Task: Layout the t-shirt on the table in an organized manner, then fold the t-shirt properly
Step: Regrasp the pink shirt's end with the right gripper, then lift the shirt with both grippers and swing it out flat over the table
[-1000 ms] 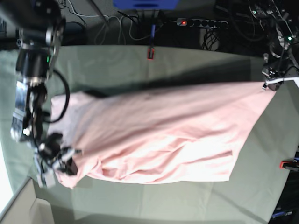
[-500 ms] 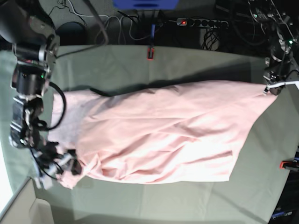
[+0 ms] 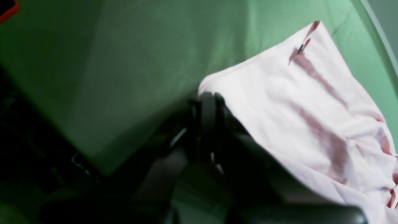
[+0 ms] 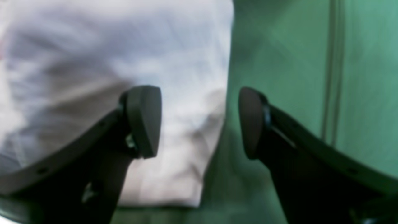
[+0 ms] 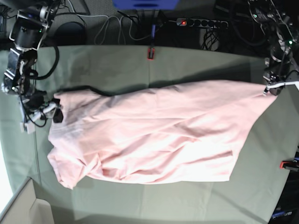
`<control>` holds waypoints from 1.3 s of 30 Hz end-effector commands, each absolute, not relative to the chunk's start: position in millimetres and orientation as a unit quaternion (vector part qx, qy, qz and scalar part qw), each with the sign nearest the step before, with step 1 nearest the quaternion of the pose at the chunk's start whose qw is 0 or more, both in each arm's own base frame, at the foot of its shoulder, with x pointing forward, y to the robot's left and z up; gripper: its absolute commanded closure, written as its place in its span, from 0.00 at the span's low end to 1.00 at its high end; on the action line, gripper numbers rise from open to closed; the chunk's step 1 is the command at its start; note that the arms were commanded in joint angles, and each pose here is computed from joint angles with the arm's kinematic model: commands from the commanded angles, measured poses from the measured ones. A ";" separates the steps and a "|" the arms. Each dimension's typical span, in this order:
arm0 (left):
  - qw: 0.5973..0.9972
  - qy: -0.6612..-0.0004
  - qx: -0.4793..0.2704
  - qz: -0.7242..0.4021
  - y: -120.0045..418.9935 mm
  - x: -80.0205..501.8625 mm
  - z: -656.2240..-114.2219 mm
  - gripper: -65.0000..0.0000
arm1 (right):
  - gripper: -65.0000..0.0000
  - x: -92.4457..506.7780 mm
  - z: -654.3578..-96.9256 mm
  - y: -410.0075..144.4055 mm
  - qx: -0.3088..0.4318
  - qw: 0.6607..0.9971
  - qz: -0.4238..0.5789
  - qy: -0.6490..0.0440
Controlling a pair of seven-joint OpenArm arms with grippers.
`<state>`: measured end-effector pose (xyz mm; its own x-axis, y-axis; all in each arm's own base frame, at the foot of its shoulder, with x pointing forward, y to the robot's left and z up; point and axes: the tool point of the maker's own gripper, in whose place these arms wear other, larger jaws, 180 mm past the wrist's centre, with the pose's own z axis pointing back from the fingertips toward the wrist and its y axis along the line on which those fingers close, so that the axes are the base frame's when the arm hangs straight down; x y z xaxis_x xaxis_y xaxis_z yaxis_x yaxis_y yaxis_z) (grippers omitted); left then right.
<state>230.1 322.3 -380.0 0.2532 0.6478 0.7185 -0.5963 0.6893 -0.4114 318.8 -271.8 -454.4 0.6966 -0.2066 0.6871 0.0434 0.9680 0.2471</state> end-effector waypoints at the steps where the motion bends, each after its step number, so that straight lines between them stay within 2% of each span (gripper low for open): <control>1: 0.781 -0.491 -0.024 0.386 328.2 238.2 -366.3 1.00 | 0.45 329.1 -441.3 -280.9 0.103 0.905 -0.071 -0.407; 13: 0.781 -0.486 -0.026 0.391 328.3 238.0 -371.0 1.00 | 0.48 300.2 -472.9 -241.7 0.139 0.914 -0.083 -0.372; 16: 0.780 -0.487 -0.026 0.392 328.6 237.9 -370.8 1.00 | 0.59 294.9 -478.3 -232.3 0.147 0.914 -0.087 -0.367; 19: 0.780 -0.487 -0.027 0.392 328.5 237.9 -370.8 1.00 | 0.79 294.2 -479.7 -227.8 0.151 0.914 -0.089 -0.366; 21: 0.780 -0.487 -0.028 0.393 328.4 238.0 -370.7 1.00 | 0.97 294.2 -479.9 -227.1 0.152 0.914 -0.089 -0.366; 22: 0.780 -0.487 -0.028 0.393 328.4 238.0 -370.7 1.00 | 1.00 294.0 -479.5 -229.1 0.150 0.914 -0.091 -0.366; 24: 0.779 -0.488 -0.028 0.393 328.3 238.3 -370.1 1.00 | 1.00 296.0 -474.0 -239.6 0.139 0.914 -0.086 -0.372; 27: 0.775 -0.497 -0.028 0.388 328.8 241.5 -361.8 1.00 | 1.00 299.4 -448.5 -256.8 0.109 0.908 -0.060 -0.400; 30: 0.762 -0.529 -0.028 0.373 331.9 258.3 -335.3 1.00 | 1.00 312.2 -398.7 -261.6 0.075 0.886 -0.018 -0.458; 35: 0.742 -0.577 -0.046 0.338 322.7 297.0 -293.8 1.00 | 1.00 328.9 -304.9 -274.9 0.010 0.831 0.030 -0.555; 39: 0.744 -0.584 -0.088 0.313 305.5 336.0 -268.3 1.00 | 1.00 343.7 -239.4 -286.4 -0.029 0.781 0.035 -0.622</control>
